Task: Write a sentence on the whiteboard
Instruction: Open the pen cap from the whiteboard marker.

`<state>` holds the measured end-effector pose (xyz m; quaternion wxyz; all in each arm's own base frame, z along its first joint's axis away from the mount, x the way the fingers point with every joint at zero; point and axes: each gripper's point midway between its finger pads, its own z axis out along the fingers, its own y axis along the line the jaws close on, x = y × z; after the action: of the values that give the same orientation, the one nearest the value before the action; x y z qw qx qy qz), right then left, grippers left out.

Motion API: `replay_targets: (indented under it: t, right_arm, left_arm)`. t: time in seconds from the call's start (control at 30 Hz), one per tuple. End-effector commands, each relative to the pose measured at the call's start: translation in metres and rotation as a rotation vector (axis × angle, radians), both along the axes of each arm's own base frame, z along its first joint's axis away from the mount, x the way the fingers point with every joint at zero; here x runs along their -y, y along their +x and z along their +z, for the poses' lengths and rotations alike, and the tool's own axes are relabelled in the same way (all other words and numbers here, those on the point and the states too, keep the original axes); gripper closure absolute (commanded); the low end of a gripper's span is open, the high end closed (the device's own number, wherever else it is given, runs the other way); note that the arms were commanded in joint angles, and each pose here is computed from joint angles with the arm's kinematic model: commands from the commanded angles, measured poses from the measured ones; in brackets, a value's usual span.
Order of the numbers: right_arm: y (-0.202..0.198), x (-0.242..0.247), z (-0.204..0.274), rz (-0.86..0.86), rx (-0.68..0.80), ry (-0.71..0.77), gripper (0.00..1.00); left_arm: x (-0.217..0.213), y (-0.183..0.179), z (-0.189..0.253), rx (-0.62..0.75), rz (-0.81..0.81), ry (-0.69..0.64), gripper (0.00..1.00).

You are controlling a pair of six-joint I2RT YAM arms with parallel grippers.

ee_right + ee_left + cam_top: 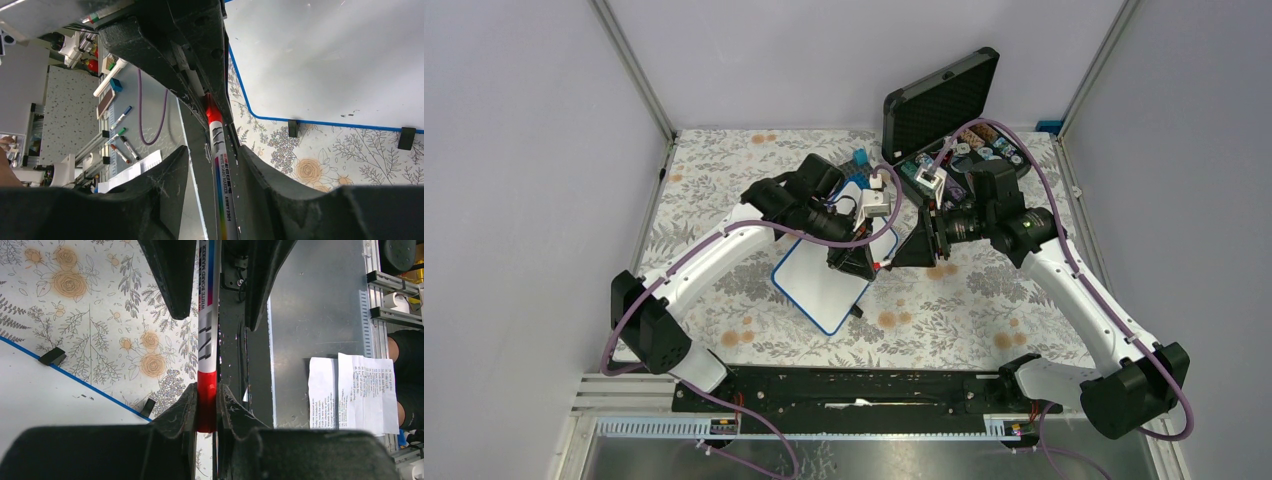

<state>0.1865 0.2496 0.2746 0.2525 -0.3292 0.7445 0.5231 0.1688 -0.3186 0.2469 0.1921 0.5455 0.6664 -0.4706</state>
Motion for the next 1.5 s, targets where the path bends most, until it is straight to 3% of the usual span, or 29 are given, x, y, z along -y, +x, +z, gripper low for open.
replay_targets:
  t: [0.0,0.43,0.67,0.93,1.47]
  right_arm:
    - [-0.008,0.000,0.009,0.033,0.024,0.029,0.53]
    - [-0.012,0.000,0.003,0.042,0.005,0.029,0.59]
    - [-0.014,-0.001,0.003,0.050,0.001,0.034,0.58]
    - [-0.020,-0.001,0.000,0.074,-0.004,0.034,0.65]
    - [-0.029,-0.004,0.003,0.120,-0.008,0.046,0.61]
  left_arm:
    - [0.001,-0.001,0.017,0.028,-0.015,-0.052,1.00]
    - [0.008,-0.001,0.019,0.010,-0.038,-0.055,1.00]
    - [0.013,-0.006,0.017,0.002,-0.062,-0.048,1.00]
    - [0.017,-0.002,0.020,0.009,-0.060,-0.052,1.00]
    - [0.022,0.000,0.023,0.005,-0.072,-0.064,1.00]
